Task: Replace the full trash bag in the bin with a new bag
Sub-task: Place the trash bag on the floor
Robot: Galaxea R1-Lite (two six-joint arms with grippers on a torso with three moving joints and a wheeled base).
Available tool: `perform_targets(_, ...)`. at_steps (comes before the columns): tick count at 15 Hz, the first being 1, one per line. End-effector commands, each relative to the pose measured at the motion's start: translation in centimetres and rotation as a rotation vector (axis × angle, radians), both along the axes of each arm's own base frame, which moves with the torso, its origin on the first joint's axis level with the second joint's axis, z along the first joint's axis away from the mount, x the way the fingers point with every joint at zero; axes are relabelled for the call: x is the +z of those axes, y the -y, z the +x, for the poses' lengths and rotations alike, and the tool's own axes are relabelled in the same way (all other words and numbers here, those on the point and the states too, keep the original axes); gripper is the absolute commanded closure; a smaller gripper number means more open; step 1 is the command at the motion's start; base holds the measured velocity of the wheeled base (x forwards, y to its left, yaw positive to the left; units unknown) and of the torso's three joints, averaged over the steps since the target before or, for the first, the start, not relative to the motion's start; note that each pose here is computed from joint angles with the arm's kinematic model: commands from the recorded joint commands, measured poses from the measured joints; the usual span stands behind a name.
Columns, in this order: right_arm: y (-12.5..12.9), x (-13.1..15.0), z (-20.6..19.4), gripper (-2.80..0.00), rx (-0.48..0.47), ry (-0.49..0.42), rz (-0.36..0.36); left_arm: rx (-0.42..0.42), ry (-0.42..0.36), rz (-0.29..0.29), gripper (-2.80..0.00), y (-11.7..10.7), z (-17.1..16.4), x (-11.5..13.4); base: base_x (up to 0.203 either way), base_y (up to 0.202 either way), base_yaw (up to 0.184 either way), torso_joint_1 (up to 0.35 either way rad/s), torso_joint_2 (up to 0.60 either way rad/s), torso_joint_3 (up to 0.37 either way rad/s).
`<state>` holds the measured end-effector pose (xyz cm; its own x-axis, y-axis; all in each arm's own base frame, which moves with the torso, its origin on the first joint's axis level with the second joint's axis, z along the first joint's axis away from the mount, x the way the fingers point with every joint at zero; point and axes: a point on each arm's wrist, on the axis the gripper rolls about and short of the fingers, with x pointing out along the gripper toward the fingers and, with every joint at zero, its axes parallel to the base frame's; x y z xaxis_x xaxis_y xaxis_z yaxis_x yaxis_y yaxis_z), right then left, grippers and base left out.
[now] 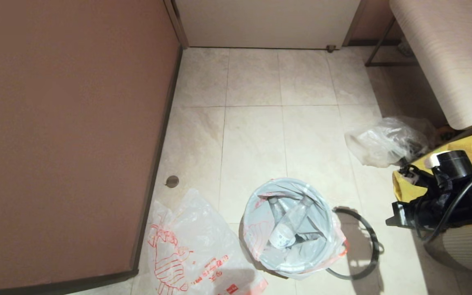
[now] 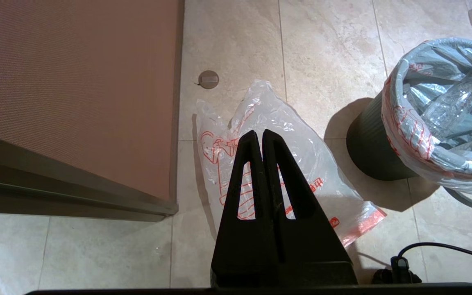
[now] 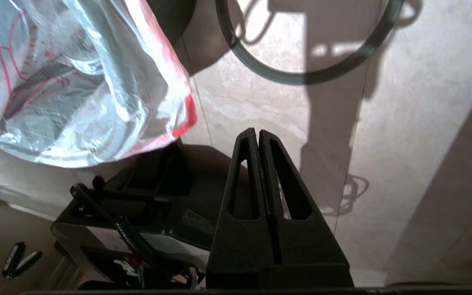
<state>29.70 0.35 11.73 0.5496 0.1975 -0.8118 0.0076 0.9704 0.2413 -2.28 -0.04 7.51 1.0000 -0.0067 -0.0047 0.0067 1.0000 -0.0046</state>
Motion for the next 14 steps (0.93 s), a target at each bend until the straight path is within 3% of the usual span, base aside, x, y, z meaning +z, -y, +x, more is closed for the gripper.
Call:
perform_targets(1, -0.3, -0.5, -0.6, 0.0, 0.009, -0.025, 0.002, 0.001, 0.0, 0.0, 0.0, 0.0, 0.0, 0.0, 0.0, 0.0, 0.0, 0.0, 0.0, 0.0)
perform_targets(5, -2.9, -3.1, -1.4, 0.0, 0.031, -0.139, 0.006, 0.001, 0.0, 0.0, 0.0, 0.0, 0.0, 0.0, 0.0, 0.0, 0.0, 0.0, 0.0, 0.0)
perform_targets(8, -3.5, -5.7, -1.5, 0.0, 0.046, -0.227, -0.001, 0.001, 0.0, 0.0, 0.0, 0.0, 0.0, 0.0, 0.0, 0.0, 0.0, 0.0, 0.0, 0.0)
perform_targets(11, -3.1, -7.5, -1.0, 0.0, 0.019, -0.247, -0.071, 0.001, 0.0, 0.0, 0.0, 0.0, 0.0, 0.0, 0.0, 0.0, 0.0, 0.0, 0.0, 0.0)
perform_targets(12, -3.5, -8.4, -0.9, -2.8, 0.028, -0.279, -0.081, 0.001, 0.0, 0.0, 0.0, 0.0, 0.0, 0.0, 0.0, 0.0, 0.0, 0.0, 0.0, 0.0)
perform_targets(14, -4.8, -8.7, -0.4, -2.8, -0.044, -0.299, -0.042, 0.001, 0.0, 0.0, 0.0, 0.0, 0.0, 0.0, 0.0, 0.0, 0.0, 0.0, 0.0, 0.0)
